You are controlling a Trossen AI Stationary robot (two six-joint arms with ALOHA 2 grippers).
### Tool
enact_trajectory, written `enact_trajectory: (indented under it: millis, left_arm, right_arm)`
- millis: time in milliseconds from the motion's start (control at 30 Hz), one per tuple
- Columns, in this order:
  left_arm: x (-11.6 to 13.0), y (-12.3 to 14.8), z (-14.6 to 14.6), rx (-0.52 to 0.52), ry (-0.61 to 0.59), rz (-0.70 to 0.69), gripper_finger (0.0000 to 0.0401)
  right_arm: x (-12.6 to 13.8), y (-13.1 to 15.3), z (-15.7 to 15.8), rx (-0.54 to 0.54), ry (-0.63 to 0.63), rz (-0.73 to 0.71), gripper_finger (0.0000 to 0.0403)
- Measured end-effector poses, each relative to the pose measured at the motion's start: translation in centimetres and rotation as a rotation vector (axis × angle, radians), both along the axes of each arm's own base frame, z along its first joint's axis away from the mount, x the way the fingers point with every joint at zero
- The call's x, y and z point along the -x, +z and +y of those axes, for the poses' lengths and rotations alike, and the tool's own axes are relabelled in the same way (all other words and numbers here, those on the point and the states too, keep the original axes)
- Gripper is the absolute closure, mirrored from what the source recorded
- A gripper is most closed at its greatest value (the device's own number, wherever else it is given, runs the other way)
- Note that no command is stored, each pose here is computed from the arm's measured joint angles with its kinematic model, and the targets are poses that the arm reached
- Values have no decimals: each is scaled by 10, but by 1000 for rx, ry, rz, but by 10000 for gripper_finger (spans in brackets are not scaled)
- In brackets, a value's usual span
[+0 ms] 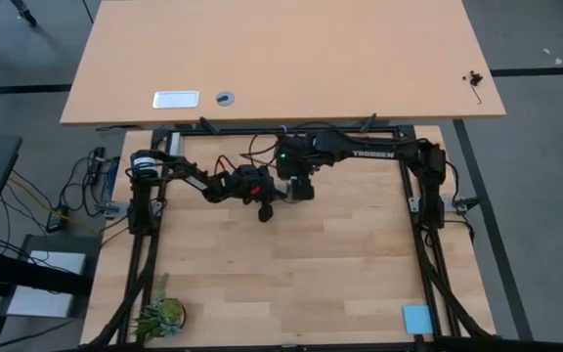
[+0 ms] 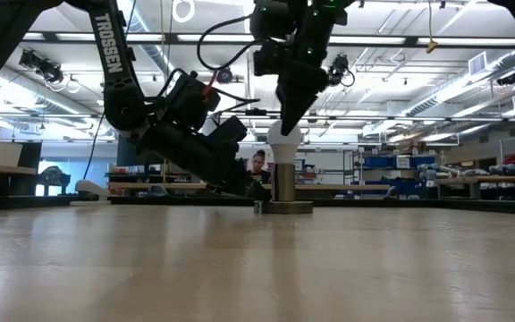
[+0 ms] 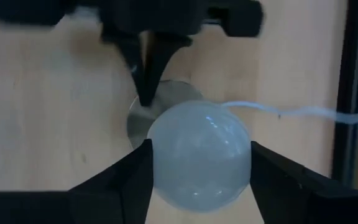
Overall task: Screw lightbulb
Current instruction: Remove the white lightbulb from the gold lamp
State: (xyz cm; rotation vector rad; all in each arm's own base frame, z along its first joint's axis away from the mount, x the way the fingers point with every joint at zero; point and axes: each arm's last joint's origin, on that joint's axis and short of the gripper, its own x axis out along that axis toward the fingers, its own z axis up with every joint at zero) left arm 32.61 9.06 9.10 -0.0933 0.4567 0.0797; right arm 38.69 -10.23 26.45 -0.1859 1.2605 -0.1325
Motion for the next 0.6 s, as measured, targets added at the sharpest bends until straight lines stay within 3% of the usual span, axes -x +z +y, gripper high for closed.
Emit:
enact_trajectory:
  millis: [100,267,467,600]
  left_arm:
    - [0,0,0,-1,0,1,400]
    - [0,0,0,-1,-1,3,400]
    - [0,0,0,1,-8,-1,400]
    - [0,-1,-1,3,-8,4,400]
  right_arm:
    - [-1,0,0,13,121,5,161]
    - [-5,1,9,0,109,-22,157]
    - [-8,13,24,6,-44,-69,127]
    - [-10,33,25,-27,-221,-169,101]
